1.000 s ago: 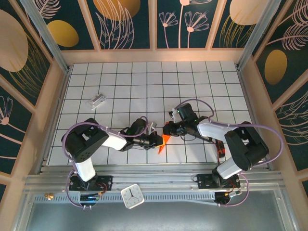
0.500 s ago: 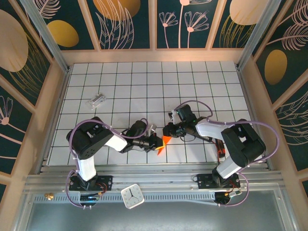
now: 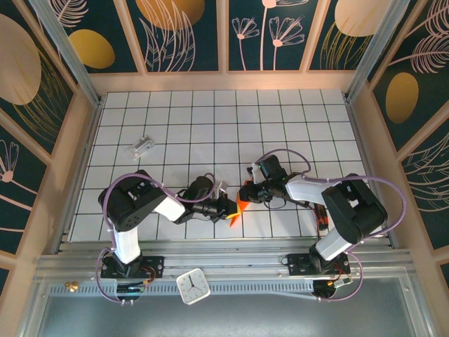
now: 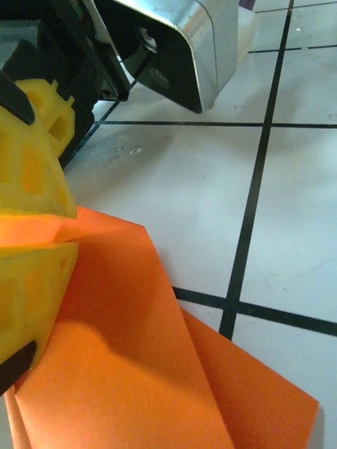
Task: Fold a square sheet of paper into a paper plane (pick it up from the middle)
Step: Perform the fifth fold on the wing at the bottom-center of the table.
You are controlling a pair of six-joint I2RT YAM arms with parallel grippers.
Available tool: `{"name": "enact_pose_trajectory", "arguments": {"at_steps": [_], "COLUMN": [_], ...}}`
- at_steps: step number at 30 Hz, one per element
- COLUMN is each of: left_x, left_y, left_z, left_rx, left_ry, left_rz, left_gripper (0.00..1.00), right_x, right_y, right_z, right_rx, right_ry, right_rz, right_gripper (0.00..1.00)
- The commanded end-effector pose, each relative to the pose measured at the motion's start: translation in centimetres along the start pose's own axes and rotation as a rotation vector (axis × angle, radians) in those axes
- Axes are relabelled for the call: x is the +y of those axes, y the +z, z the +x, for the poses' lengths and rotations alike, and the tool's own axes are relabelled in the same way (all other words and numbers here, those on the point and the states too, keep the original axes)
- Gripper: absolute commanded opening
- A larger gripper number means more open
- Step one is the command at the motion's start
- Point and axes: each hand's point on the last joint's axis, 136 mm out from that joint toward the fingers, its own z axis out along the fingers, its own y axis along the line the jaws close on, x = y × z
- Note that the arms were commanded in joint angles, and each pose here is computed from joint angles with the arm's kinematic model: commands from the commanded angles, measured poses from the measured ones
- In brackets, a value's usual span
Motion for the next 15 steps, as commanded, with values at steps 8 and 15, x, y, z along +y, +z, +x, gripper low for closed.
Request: {"name": "enact_pose_trajectory", "arguments": {"at_steps": [8,15], "left_x": [0.7,0.8], "left_y": [0.2,0.2], "left_z": [0.2,0.0], "left_rx": [0.023,0.018], "left_ry": [-0.023,-0.020], "left_rz": [-0.001,-0.016], "left_gripper": [0.00,0.00], "right_x": [-2.6,-3.9], "right_y": [0.5,0.6], "right_z": [1.2,2.2], "right_rx": [0.030,0.048], "right_ry": [0.008,0.018], "right_rz": [0.079,0.118], "right_gripper": [0.17,0.17]}}
